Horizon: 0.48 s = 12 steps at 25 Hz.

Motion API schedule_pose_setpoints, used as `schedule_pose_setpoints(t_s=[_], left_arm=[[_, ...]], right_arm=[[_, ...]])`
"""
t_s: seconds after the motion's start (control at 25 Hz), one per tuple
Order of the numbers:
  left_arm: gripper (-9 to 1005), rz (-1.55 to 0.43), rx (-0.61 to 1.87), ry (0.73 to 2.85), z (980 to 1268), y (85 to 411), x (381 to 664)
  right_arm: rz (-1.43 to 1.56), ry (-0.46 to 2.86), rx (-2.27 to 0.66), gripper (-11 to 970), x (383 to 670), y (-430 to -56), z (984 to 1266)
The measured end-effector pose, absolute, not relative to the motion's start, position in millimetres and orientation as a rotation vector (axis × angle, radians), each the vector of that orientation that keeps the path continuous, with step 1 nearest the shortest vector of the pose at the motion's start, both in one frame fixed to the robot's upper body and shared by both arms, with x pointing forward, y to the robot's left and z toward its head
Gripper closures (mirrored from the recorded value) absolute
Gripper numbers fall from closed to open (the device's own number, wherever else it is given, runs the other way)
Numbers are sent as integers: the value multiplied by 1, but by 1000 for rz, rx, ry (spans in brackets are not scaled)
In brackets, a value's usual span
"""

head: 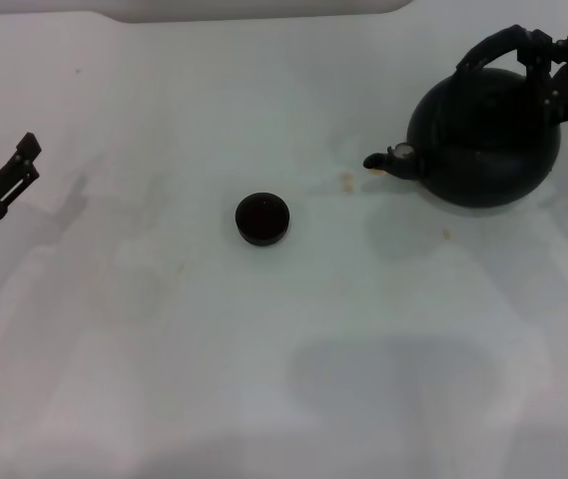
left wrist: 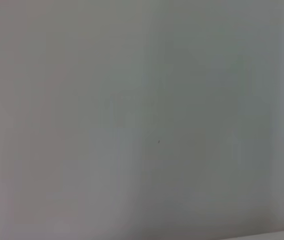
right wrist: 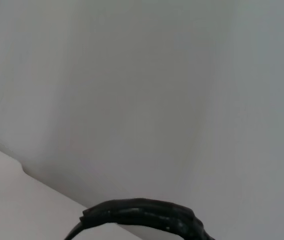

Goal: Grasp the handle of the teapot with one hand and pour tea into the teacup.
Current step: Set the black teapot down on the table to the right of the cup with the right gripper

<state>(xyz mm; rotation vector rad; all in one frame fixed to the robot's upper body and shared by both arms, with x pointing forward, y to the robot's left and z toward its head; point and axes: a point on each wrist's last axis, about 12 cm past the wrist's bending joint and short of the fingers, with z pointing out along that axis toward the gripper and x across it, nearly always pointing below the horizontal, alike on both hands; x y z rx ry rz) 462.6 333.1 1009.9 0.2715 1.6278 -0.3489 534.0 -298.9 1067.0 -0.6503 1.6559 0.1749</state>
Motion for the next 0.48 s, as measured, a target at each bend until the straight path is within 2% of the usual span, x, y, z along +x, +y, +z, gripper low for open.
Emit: schedule_pose_setpoints(t_s=[0.48], left_arm=[[136,-355,282,1623,1012,332,467]], right_arm=[[202,1626,-685,854,524,-302,1058]])
